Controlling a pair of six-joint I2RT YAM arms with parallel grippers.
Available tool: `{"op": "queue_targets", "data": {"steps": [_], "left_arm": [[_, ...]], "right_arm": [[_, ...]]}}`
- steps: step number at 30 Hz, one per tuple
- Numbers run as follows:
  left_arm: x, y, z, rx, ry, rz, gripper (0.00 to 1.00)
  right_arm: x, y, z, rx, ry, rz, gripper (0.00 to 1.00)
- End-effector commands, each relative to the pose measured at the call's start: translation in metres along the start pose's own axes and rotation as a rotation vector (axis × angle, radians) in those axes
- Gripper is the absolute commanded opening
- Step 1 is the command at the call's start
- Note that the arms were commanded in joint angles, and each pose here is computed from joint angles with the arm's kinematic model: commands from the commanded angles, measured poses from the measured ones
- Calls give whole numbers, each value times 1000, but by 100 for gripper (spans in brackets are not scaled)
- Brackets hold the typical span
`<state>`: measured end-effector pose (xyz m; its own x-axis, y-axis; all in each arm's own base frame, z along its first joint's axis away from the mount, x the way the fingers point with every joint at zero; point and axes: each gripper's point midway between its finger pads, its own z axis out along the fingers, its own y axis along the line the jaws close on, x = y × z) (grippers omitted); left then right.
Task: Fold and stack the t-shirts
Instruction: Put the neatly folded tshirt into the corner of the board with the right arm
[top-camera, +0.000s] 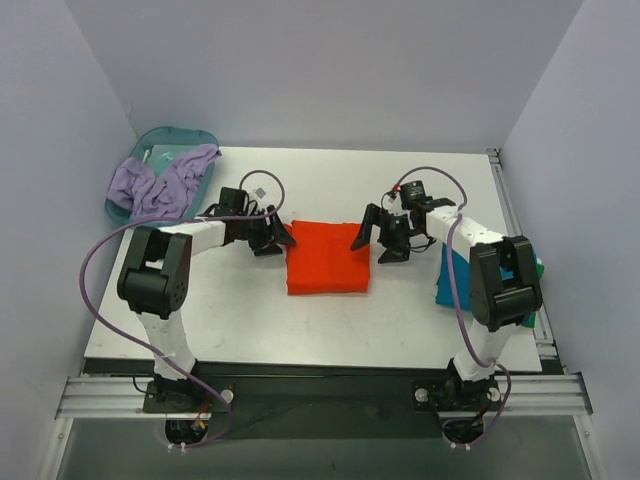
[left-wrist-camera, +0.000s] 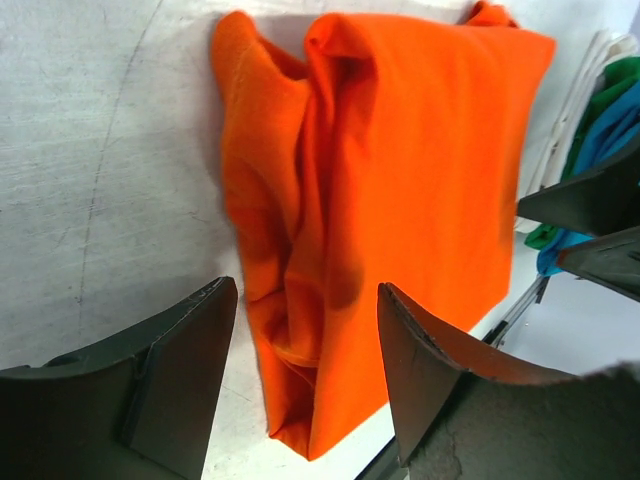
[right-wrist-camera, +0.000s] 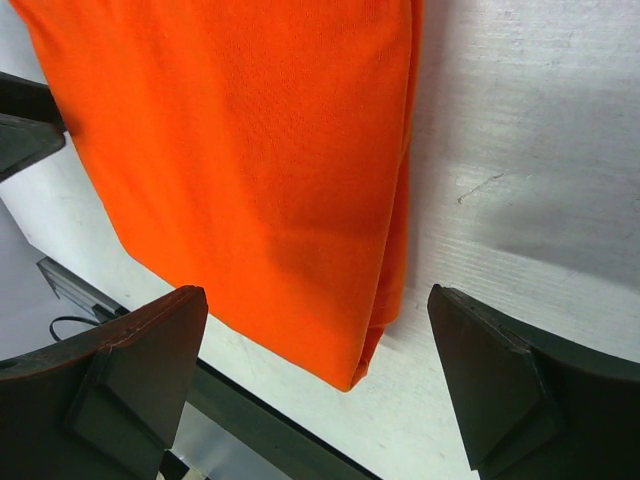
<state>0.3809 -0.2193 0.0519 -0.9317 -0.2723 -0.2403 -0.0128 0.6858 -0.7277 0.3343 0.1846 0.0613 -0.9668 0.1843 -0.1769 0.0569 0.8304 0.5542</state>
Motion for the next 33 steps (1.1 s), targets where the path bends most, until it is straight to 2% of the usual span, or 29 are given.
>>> {"op": "queue_targets", "data": {"steps": [1, 8, 11, 13, 22, 23, 33], "left_arm": [[-11, -8, 5, -5, -24, 65, 69], [-1, 1, 18, -32, 13, 68, 72], [7, 5, 21, -35, 38, 71, 63], [10, 7, 22, -30, 51, 73, 49], [36, 27, 23, -50, 125, 72, 9], [37, 28, 23, -52, 127, 71, 0], [46, 42, 22, -31, 148, 63, 0]], "right_arm": [[1, 3, -1, -20, 5, 24, 100], [3, -4, 7, -11, 16, 43, 100], [4, -5, 11, -12, 22, 48, 100], [5, -7, 16, -16, 26, 56, 100], [1, -8, 32, -72, 35, 82, 99], [2, -8, 33, -76, 39, 84, 99], [17, -6, 65, -126, 135, 109, 96]]}}
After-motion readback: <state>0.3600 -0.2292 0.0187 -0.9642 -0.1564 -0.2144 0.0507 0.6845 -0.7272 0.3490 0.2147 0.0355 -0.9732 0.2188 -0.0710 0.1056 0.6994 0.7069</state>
